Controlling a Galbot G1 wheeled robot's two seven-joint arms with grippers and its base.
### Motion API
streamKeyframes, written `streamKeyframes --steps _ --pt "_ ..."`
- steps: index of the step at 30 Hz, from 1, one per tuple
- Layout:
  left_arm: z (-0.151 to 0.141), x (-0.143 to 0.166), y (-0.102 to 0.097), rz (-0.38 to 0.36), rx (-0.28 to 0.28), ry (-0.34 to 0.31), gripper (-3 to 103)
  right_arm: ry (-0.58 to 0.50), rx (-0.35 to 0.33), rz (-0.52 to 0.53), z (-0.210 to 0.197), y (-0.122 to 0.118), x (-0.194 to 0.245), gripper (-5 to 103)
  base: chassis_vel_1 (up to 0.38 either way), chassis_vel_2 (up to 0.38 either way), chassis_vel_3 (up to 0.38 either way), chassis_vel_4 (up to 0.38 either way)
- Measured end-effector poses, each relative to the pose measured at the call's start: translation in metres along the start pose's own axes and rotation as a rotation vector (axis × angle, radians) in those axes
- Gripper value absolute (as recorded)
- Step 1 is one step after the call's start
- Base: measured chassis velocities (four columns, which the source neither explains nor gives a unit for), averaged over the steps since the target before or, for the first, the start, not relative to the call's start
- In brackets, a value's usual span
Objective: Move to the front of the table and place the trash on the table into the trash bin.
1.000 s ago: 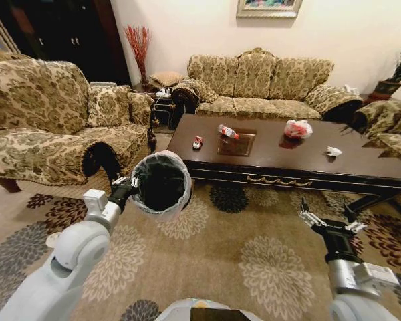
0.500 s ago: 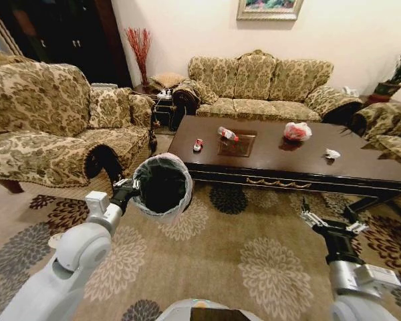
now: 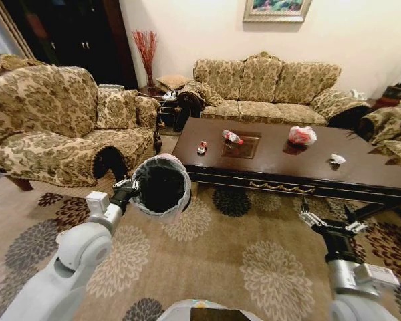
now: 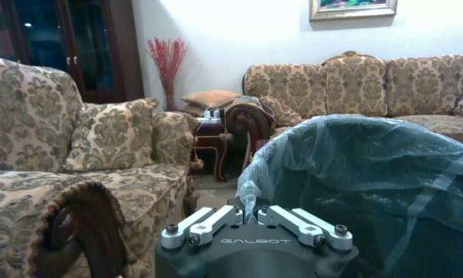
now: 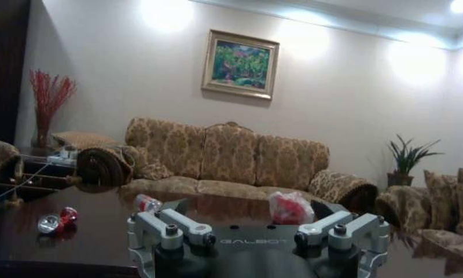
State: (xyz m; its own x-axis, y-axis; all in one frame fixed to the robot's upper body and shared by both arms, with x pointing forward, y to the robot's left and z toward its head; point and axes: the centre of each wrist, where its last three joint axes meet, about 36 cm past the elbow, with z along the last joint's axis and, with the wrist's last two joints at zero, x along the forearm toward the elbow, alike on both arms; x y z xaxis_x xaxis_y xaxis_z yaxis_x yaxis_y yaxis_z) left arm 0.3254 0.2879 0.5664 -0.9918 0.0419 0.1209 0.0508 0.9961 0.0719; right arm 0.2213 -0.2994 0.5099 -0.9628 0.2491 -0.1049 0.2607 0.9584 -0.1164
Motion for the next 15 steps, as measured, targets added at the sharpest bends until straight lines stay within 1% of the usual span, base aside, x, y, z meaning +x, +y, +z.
streamKeyframes --steps 8,12,15 --pt "0.0015 0.0019 -0.0005 0.001 -0.004 0.005 4 0.005 -0.001 -0.007 0.0005 0.0010 0.0005 100 0.000 0.000 0.000 0.000" --pt "-0.0001 0.0032 -0.0001 -0.003 0.004 -0.004 4 0.008 -0.001 -0.012 -0.0017 0.0025 -0.0001 100 0.000 0.000 0.000 0.000" --pt "-0.0010 0.0042 -0.0006 0.007 0.011 -0.017 4 0.013 0.005 -0.006 -0.0036 0.0031 -0.0008 100 0.000 0.000 0.000 0.000"
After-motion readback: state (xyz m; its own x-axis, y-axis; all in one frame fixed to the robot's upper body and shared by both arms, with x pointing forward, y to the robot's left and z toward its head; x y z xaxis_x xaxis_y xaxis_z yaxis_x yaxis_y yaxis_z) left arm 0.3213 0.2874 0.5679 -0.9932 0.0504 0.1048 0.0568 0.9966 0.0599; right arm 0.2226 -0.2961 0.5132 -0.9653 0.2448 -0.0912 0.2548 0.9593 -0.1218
